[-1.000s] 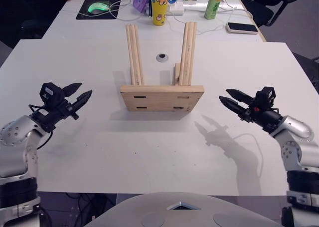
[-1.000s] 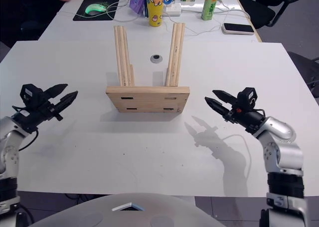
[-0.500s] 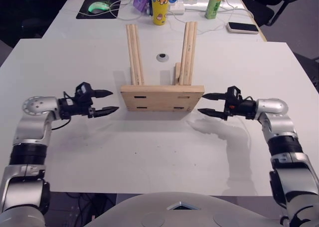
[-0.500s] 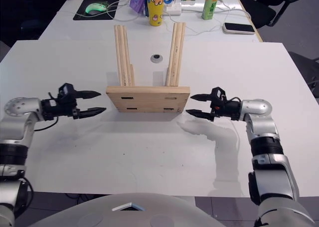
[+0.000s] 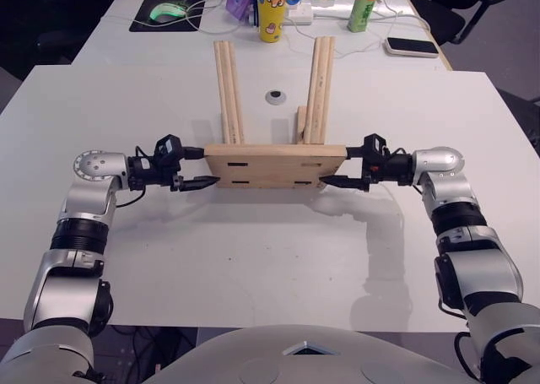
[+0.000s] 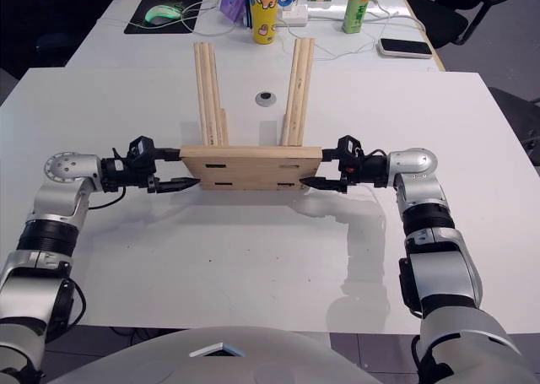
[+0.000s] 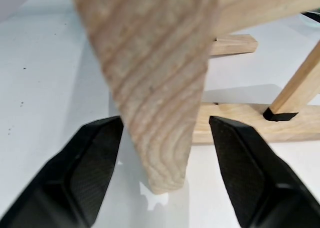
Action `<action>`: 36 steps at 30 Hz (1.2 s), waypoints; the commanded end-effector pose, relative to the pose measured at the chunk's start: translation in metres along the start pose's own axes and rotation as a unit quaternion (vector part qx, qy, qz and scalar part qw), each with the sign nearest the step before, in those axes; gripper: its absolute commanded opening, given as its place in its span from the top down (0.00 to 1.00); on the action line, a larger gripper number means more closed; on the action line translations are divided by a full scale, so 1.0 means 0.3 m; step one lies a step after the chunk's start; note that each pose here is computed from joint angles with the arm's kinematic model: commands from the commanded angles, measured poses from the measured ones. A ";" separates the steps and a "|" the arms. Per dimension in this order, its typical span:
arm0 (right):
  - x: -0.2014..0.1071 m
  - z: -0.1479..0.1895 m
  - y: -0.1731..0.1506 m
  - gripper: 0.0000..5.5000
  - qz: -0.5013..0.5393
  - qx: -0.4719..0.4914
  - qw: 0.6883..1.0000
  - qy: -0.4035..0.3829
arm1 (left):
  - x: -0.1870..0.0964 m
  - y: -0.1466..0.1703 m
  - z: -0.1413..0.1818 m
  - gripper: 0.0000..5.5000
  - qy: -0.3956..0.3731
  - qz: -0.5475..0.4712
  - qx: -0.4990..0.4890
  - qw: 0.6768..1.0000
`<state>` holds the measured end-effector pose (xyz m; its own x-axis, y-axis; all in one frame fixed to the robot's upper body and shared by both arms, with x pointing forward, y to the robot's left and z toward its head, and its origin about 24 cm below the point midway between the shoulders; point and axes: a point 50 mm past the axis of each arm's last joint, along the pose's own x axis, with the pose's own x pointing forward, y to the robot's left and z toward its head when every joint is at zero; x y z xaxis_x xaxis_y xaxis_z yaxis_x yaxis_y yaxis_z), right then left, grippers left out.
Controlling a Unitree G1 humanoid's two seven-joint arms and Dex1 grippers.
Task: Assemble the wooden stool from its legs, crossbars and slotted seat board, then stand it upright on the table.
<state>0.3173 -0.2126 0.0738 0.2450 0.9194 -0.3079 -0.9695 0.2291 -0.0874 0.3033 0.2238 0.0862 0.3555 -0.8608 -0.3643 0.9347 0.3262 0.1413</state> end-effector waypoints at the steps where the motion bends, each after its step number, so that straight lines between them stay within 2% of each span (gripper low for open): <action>1: 0.008 0.022 -0.016 0.43 0.006 -0.014 1.000 0.003 | 0.023 0.012 0.010 0.40 0.001 -0.009 0.012 1.000; 4: 0.004 0.023 -0.019 0.43 0.006 -0.019 1.000 0.006 | 0.034 0.007 0.007 0.40 -0.001 -0.013 0.015 1.000; 8: -0.005 0.024 -0.023 0.54 0.001 -0.023 1.000 0.004 | 0.028 0.001 -0.005 0.39 0.004 -0.017 0.014 1.000; 14: -0.015 0.021 -0.017 0.70 0.003 -0.019 1.000 -0.006 | -0.005 -0.007 -0.016 0.55 0.001 -0.011 -0.006 1.000; 19: -0.037 0.030 -0.001 0.73 0.029 0.012 0.999 -0.029 | -0.047 -0.045 -0.007 0.68 -0.013 -0.017 -0.033 0.999; 21: -0.057 0.074 0.008 0.73 0.054 0.036 0.997 -0.049 | -0.060 -0.061 0.040 0.72 -0.028 -0.036 -0.051 0.998; 26: -0.117 0.241 0.048 0.74 0.124 0.100 0.986 -0.043 | -0.114 -0.076 0.200 0.72 -0.071 -0.089 -0.133 0.985; 32: -0.201 0.495 0.107 0.75 0.209 0.233 0.950 -0.014 | -0.211 -0.080 0.432 0.73 -0.087 -0.223 -0.287 0.928; 36: -0.236 0.623 0.101 0.76 0.243 0.318 0.915 -0.044 | -0.244 -0.024 0.570 0.74 -0.110 -0.244 -0.339 0.902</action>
<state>0.2728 -0.2277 0.2084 -0.0918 0.9800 -0.1763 -0.8062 0.0308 0.5908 0.2666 0.2324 0.2050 0.0932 -0.9807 -0.1717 0.7803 0.1791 -0.5992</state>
